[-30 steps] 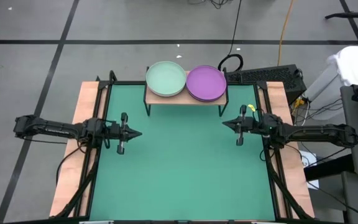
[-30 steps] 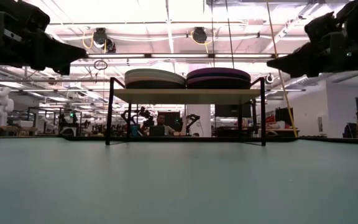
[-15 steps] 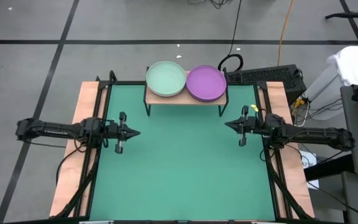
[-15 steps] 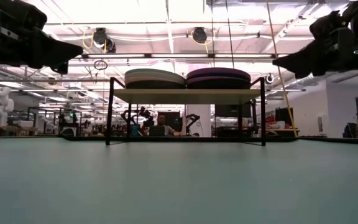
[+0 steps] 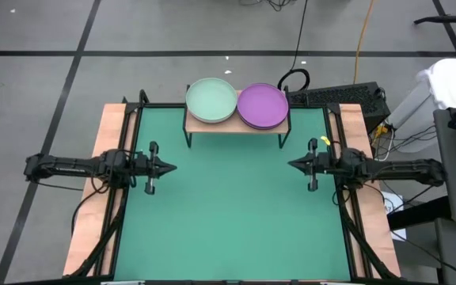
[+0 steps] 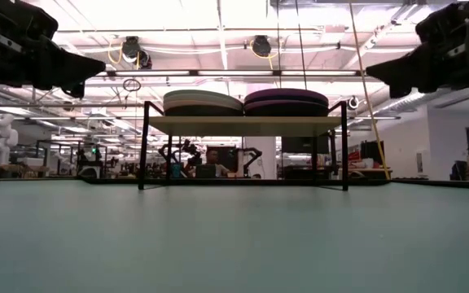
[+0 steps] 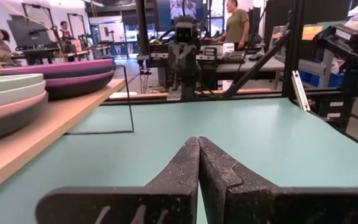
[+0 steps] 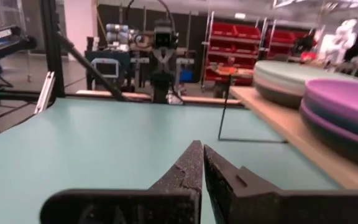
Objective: Place and stack plates onto a shelf
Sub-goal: Return to Home Position
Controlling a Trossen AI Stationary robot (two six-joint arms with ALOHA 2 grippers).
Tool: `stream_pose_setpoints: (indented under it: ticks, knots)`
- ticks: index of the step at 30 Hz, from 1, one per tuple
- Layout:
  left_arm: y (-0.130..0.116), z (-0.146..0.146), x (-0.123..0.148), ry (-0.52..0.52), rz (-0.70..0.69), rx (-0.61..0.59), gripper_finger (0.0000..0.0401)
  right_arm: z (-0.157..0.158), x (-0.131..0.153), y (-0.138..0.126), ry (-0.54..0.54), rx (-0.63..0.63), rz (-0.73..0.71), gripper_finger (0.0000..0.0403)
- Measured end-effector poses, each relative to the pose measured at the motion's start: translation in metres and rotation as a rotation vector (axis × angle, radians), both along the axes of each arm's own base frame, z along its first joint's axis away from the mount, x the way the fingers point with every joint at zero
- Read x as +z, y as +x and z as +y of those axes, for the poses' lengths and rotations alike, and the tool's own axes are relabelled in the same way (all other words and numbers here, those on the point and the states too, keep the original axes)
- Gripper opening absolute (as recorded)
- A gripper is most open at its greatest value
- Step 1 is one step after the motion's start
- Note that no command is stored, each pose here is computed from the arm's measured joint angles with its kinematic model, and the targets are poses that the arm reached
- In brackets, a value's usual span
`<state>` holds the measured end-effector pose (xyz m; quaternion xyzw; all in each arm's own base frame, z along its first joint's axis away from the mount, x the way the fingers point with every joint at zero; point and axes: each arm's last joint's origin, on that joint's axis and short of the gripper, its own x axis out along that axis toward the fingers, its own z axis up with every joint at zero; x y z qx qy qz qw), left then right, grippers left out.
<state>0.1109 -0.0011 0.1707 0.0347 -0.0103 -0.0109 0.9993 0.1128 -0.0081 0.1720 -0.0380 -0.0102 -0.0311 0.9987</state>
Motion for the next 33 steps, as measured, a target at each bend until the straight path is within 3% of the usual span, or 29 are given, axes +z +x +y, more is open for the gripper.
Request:
stream_pose_setpoints:
  ticks: [4,10,17,22,28,33]
  knots:
    - [-0.001,0.0,0.002,-0.012,-0.022,0.001,0.0005,0.005,0.004,-0.003,-0.021,-0.012,-0.043,0.0]
    - [-0.004,0.0,0.005,0.009,-0.061,0.002,0.0005,0.012,0.009,-0.008,-0.042,0.065,-0.097,0.0]
    - [-0.008,0.002,0.003,0.042,-0.044,0.044,0.0005,0.014,-0.002,-0.013,-0.04,0.088,0.0,0.0]
    - [-0.009,0.002,0.001,0.029,-0.024,0.044,0.0005,0.013,-0.003,-0.016,0.016,0.072,0.001,0.0]
    - [-0.009,0.002,-0.003,0.023,0.016,0.043,0.0005,0.008,-0.002,-0.016,-0.017,-0.031,-0.002,0.0]
    - [-0.009,0.002,-0.003,0.027,0.021,0.043,0.0005,0.007,-0.002,-0.016,-0.044,-0.041,0.004,0.0]
